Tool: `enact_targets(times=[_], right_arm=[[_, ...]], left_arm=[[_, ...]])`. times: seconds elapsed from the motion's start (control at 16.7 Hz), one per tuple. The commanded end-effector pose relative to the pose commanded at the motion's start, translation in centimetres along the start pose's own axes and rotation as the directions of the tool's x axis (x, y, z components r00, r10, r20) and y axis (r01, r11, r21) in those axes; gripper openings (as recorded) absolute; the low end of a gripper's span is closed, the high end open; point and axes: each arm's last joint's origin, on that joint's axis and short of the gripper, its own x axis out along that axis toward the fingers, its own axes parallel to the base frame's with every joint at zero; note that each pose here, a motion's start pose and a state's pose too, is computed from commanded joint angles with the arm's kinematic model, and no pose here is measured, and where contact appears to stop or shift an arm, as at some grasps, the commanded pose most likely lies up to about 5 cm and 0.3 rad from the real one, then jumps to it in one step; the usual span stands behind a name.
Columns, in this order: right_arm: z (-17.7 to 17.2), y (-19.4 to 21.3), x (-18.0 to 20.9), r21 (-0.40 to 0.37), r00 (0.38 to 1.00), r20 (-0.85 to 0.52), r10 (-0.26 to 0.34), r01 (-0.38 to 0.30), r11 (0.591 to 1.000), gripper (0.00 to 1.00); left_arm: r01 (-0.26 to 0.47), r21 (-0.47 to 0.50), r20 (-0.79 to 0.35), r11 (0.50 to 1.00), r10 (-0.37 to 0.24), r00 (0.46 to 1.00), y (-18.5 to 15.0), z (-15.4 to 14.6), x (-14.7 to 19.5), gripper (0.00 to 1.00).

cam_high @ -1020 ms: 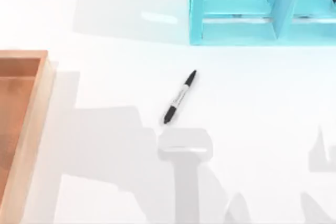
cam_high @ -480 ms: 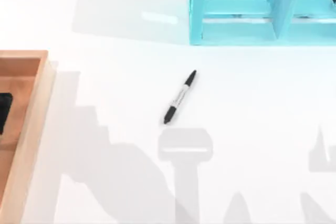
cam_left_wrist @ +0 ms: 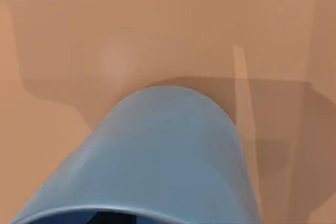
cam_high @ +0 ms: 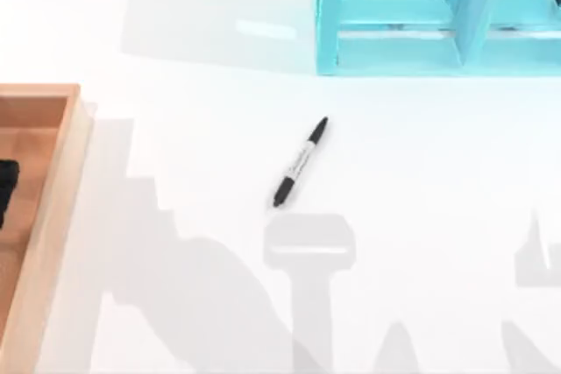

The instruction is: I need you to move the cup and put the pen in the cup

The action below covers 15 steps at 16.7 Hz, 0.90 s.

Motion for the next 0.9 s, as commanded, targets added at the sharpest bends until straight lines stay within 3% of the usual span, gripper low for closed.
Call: enact_targets(times=[0.6, 0.9], right_arm=[[0.0, 0.0, 0.0, 0.0, 1.0, 0.0, 0.0, 0.0, 1.0, 1.0], [0.0, 0.0, 0.0, 0.0, 1.0, 0.0, 0.0, 0.0, 1.0, 1.0]], left_arm=[[0.0, 0.0, 0.0, 1.0, 0.0, 1.0, 0.0, 0.0, 0.0, 0.02], [0.0, 0.0, 0.0, 1.0, 0.0, 1.0, 0.0, 0.0, 0.0, 0.0]])
